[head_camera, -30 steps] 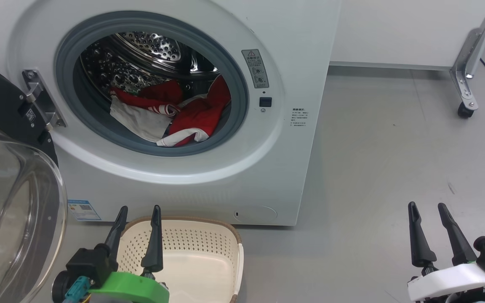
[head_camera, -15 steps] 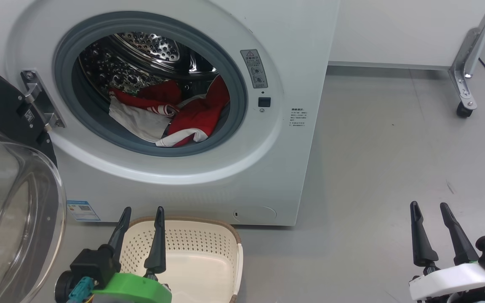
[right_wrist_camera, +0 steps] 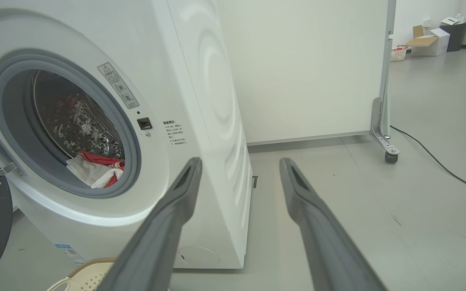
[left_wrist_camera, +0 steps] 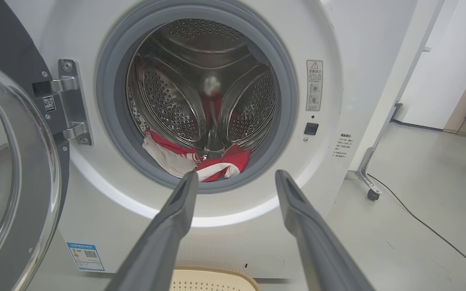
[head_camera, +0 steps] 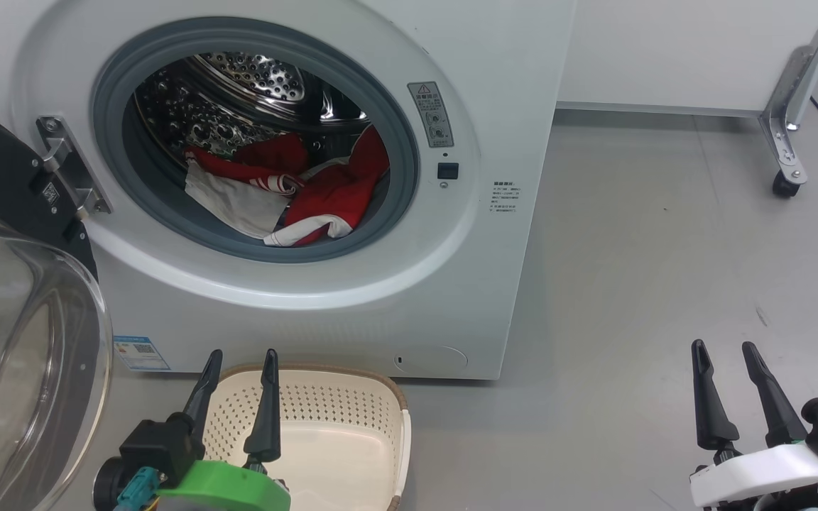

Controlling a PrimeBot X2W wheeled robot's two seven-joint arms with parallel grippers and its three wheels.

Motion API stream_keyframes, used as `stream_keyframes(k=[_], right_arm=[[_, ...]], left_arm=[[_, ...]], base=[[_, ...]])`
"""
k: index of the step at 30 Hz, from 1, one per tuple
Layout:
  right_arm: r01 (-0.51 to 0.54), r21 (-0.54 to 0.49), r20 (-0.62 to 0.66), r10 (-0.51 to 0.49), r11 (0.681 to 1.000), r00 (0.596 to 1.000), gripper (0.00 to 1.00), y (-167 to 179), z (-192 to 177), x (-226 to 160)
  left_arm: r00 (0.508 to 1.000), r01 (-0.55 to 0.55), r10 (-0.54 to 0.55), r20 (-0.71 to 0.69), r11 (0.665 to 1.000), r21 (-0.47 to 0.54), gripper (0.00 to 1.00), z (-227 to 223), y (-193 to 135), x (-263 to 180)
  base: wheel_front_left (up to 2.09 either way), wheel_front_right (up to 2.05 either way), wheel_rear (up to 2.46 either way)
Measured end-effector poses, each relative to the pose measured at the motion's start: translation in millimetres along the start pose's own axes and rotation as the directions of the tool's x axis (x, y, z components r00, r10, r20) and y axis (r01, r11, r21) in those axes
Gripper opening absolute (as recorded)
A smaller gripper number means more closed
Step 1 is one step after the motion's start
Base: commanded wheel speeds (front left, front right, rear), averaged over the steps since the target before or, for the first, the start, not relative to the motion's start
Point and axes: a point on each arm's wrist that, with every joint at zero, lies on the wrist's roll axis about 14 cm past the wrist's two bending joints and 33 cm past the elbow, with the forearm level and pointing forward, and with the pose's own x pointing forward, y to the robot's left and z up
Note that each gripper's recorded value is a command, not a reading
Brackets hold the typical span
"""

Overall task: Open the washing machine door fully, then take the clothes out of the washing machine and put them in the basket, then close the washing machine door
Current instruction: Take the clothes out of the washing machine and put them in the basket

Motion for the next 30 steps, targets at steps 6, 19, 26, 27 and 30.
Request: stream_keyframes(k=[6,19,26,27,30], right_arm=[[0.000,-0.002,0.000,0.000,1.000,1.000,1.00,-0.2,0.1,0.0],[-0.001,0.000,-0.015,0.001,1.000,1.000,1.00,0.2,-4.8,-0.3],[0.024,-0.003,-0.051,-0.025,1.000,0.998,1.00,-9.0,-14.9,-2.2],[0.030,-0.002,-0.055,-0.030,1.000,0.998,1.00,-10.7,-15.9,-2.5],[0.048,-0.003,-0.069,-0.048,0.999,0.996,1.00,-17.7,-19.5,-3.8]], left_arm=[[1.000,0.001,-0.001,-0.002,1.000,0.000,1.00,-0.5,-0.5,0.0],[1.000,-0.004,0.004,-0.023,1.000,-0.002,1.00,-7.5,0.4,1.6],[0.996,-0.021,0.021,-0.090,1.000,0.005,1.00,-28.9,3.6,8.9],[0.994,-0.025,0.026,-0.102,1.000,0.010,1.00,-32.7,4.4,10.0],[0.988,-0.025,0.030,-0.152,0.999,0.031,1.00,-45.9,6.4,14.2]], base=[[0.00,0.00,0.00],[0.00,0.00,0.00],[0.00,0.00,0.00],[0.00,0.00,0.00],[0.00,0.00,0.00]])
